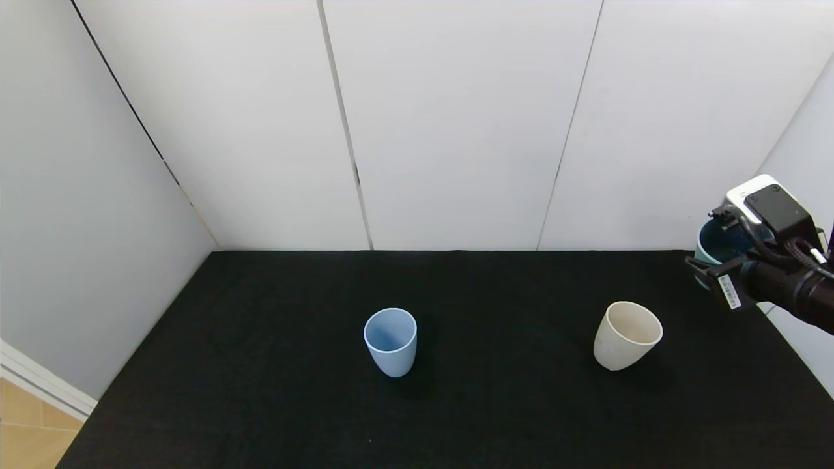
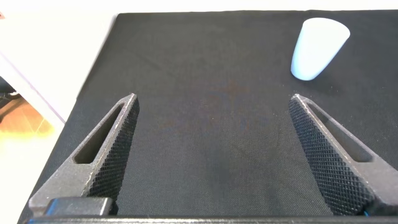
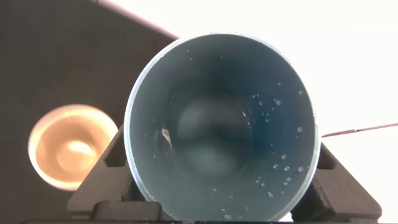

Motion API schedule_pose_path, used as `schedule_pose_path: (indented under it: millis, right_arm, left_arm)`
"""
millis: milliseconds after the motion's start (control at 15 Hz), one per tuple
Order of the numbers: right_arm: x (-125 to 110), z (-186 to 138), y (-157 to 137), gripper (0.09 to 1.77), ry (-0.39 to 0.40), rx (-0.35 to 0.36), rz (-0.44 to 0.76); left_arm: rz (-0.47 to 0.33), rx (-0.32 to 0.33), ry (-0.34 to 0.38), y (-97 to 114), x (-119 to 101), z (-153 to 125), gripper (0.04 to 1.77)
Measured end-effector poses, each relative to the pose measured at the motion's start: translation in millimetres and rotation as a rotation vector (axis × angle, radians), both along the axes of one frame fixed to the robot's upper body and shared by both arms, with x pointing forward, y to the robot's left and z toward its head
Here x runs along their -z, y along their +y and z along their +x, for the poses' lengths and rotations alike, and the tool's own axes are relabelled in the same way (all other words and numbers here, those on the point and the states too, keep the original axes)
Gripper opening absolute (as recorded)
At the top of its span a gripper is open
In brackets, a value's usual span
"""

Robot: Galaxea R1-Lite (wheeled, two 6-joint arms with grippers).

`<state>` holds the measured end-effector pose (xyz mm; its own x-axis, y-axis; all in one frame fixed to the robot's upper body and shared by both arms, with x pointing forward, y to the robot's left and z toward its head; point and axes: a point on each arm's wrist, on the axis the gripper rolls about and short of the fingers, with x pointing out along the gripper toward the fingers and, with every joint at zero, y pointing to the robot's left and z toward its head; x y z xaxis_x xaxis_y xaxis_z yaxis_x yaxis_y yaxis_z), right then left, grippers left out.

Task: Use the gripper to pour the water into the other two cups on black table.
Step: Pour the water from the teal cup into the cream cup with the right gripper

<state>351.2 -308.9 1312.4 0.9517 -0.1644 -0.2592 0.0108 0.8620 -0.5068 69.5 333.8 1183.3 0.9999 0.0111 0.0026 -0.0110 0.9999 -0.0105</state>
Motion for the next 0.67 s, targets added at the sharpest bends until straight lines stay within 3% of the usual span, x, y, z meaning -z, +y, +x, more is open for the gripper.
schedule_pose_path:
  millis: [667]
  right_arm:
    - [36, -10, 4, 1.22, 0.166, -0.092, -0.243]
  left_arm:
    - [0.0, 0.0, 0.0, 0, 0, 0, 1.72]
